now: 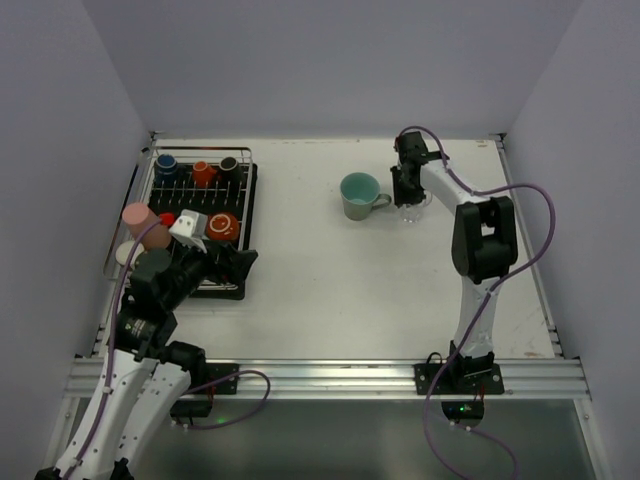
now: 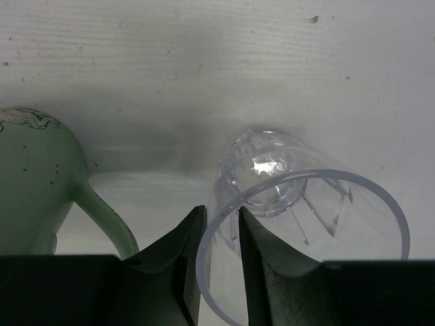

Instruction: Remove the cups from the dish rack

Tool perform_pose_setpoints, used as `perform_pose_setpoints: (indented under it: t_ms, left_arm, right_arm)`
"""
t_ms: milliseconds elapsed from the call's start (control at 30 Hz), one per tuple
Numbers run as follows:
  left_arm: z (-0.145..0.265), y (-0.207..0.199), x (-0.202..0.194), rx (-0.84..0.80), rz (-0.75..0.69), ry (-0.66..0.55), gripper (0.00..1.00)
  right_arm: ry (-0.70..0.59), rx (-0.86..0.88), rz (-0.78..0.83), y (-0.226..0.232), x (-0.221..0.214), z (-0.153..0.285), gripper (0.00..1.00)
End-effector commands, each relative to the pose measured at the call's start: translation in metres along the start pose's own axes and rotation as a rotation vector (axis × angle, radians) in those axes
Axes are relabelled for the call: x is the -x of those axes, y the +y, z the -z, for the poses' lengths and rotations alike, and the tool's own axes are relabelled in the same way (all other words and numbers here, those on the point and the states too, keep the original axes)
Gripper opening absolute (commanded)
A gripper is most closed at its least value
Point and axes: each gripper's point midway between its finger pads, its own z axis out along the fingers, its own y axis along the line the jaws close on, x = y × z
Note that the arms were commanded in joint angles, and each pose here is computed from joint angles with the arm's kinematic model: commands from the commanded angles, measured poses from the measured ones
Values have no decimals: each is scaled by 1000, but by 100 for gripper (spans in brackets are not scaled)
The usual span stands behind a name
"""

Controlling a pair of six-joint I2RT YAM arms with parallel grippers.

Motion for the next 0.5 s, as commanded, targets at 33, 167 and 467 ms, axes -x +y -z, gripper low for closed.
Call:
perform_pose_setpoints:
  t_ms: [33, 167, 467]
  left_arm:
    - [-2, 8, 7, 46, 0, -27, 100]
    - [-3, 20, 14, 116, 5, -45, 100]
    - [23, 74, 57, 516, 65, -127, 100]
  right_arm:
    - [-72, -38, -18, -9, 24, 22, 34]
    - [-205, -51, -62, -17, 53, 75, 52]
    - [-572, 274, -211, 14, 65, 210, 78]
